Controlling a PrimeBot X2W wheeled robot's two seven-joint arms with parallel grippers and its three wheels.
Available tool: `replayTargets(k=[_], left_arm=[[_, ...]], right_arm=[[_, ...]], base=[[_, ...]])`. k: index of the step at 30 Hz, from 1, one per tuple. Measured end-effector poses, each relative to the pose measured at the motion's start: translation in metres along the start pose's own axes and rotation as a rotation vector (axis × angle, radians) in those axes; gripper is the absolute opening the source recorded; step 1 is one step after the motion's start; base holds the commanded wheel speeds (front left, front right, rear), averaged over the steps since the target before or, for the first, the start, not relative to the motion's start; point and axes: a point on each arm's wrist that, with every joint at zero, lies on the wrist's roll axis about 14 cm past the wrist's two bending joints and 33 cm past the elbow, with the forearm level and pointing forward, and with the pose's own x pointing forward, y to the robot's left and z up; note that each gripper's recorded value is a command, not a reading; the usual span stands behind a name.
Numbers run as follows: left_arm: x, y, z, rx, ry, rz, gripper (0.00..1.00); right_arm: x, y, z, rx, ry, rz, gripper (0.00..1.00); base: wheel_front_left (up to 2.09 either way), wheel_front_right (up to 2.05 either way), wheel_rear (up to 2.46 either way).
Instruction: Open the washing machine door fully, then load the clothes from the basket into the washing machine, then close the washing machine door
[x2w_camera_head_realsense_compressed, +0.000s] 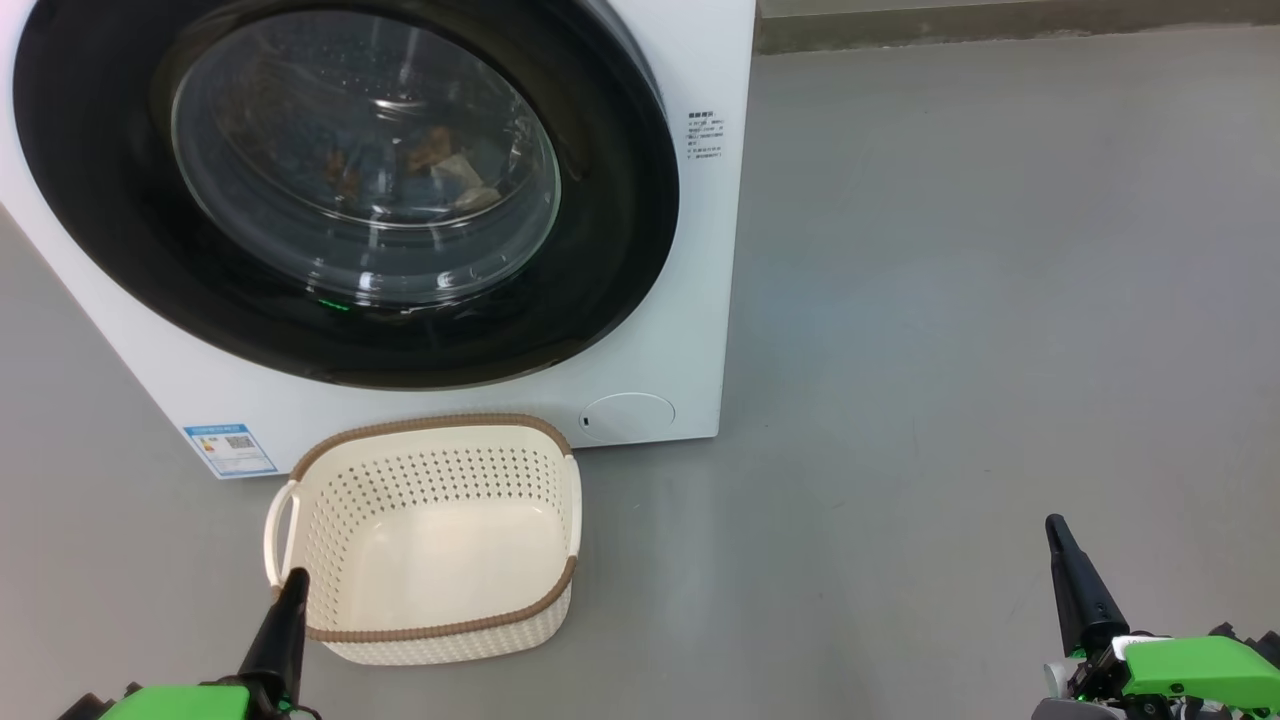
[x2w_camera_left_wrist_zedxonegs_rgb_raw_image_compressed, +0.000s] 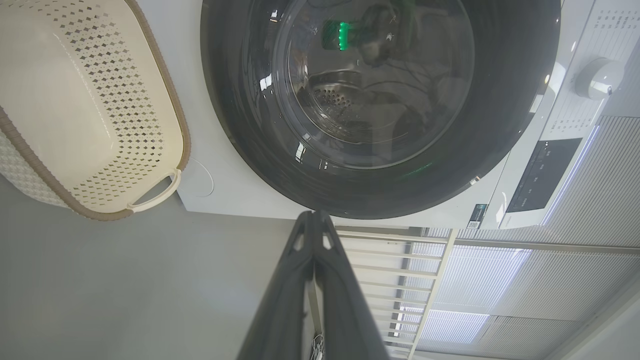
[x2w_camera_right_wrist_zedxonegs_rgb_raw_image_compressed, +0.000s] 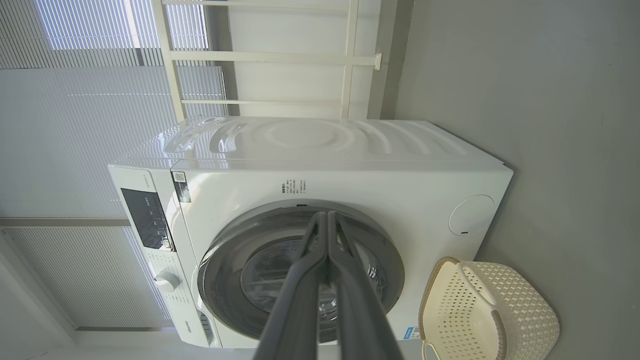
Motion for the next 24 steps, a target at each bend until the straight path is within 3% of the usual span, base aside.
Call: replayTargets(k=[24], left_arm=[[0.0, 0.0, 0.0, 0.0, 0.0, 0.0, 0.0]], right_arm=[[0.0, 0.0, 0.0, 0.0, 0.0, 0.0, 0.0]], base=[[0.0, 0.0, 0.0]])
